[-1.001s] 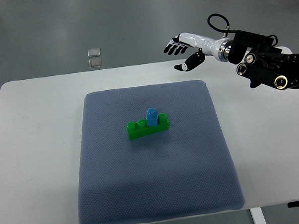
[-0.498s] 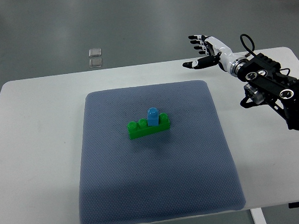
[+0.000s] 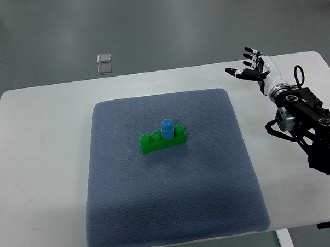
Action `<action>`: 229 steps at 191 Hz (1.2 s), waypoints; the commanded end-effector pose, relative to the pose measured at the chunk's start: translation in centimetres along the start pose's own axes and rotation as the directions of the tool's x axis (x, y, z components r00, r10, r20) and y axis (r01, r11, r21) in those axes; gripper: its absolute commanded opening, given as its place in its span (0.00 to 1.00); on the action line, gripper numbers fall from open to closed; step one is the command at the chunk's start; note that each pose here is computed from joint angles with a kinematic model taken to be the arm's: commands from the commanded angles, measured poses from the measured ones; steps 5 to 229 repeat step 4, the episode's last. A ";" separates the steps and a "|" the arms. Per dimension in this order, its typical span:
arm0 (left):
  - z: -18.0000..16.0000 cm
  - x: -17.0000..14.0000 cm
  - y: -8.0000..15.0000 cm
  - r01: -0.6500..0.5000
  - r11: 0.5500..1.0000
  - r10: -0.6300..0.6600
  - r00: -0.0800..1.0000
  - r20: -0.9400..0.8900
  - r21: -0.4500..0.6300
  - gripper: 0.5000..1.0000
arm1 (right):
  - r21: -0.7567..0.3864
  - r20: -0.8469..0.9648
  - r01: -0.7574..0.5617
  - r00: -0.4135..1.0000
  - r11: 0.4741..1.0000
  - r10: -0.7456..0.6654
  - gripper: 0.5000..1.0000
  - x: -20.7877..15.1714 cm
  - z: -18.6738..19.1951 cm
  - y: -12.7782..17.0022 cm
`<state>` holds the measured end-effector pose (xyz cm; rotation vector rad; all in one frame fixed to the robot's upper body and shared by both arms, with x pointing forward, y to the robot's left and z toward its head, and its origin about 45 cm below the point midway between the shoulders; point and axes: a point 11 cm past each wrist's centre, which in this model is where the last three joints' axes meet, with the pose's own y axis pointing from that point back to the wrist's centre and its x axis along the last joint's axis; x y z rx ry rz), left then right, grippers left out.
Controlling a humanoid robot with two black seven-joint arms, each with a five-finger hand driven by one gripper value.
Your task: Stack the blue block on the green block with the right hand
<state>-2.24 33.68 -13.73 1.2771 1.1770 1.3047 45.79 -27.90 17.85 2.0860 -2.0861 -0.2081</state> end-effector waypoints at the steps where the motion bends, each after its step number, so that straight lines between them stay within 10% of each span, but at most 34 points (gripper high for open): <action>1: 0.0 0.0 0.0 0.000 1.000 0.000 1.000 0.001 0.000 1.00 | -0.004 0.028 0.001 1.000 1.000 -0.001 0.83 -0.4 0.4 0.2; 229: 0.0 0.0 0.0 0.000 1.000 0.000 1.000 0.001 0.000 1.00 | -0.006 0.032 0.000 0.999 1.000 0.001 0.83 -0.4 0.6 0.2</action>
